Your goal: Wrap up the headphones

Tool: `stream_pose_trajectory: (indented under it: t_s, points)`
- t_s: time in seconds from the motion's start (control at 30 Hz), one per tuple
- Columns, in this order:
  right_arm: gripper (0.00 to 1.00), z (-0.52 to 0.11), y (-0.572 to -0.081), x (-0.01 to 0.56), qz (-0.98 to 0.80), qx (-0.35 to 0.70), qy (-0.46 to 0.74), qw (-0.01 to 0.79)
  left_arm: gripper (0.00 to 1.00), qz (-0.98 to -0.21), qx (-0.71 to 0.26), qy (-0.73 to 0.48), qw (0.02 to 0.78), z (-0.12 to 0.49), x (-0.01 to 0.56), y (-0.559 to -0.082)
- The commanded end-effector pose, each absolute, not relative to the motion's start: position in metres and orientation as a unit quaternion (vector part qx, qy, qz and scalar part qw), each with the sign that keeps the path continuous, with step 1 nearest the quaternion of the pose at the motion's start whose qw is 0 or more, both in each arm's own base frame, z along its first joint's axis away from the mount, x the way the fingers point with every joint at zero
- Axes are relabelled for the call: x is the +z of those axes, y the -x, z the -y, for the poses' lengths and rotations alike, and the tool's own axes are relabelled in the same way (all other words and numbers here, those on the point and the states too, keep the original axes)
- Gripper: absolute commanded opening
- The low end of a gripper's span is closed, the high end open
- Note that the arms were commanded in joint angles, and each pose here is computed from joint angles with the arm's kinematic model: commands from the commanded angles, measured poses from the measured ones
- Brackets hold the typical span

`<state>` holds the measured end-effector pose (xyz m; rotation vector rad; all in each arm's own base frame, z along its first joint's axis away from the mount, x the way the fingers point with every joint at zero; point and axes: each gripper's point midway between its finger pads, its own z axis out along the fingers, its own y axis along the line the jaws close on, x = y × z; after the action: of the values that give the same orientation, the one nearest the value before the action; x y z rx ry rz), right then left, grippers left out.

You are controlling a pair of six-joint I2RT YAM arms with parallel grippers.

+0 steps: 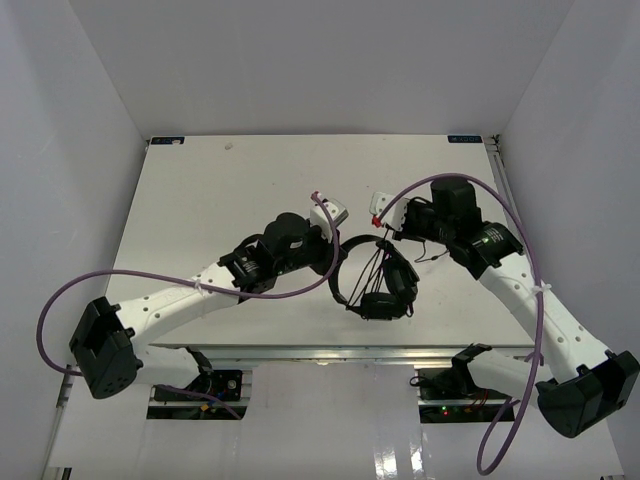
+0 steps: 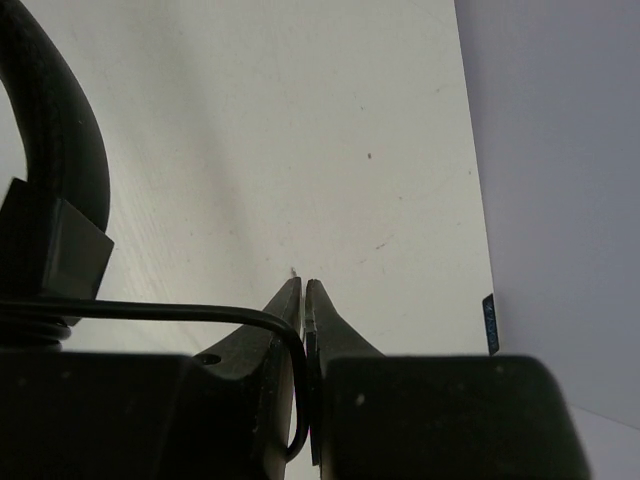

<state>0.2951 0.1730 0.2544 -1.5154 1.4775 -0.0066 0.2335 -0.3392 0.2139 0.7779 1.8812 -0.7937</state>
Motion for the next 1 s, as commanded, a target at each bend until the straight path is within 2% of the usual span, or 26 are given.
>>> stream_pose_trajectory:
  t_s: [0.0,0.2,0.53,0.67,0.77,0.97]
  points:
    - [0.11,-0.175,-0.302,0.289,-0.606,0.038,0.571,0.552,0.0,-0.758,-0.333,-0.316,0.464,0.331,0.229,-0.218]
    - [0.13,-0.189,-0.275,0.278,-0.609,0.143,0.567,0.536,0.0,-0.755,-0.329,-0.292,0.486,0.323,0.25,-0.222]
    - [0.13,-0.214,-0.245,0.246,-0.61,0.315,0.526,0.502,0.0,-0.729,-0.389,-0.264,0.498,0.341,0.317,-0.221]
    - [0.14,-0.223,-0.244,0.234,-0.609,0.354,0.506,0.498,0.0,-0.731,-0.403,-0.245,0.494,0.342,0.332,-0.22]
    - [0.16,-0.229,-0.237,0.218,-0.616,0.394,0.481,0.484,0.0,-0.731,-0.407,-0.229,0.499,0.337,0.341,-0.219]
    - [0.21,-0.243,-0.234,0.224,-0.589,0.457,0.467,0.475,0.0,-0.729,-0.419,-0.208,0.499,0.334,0.357,-0.218]
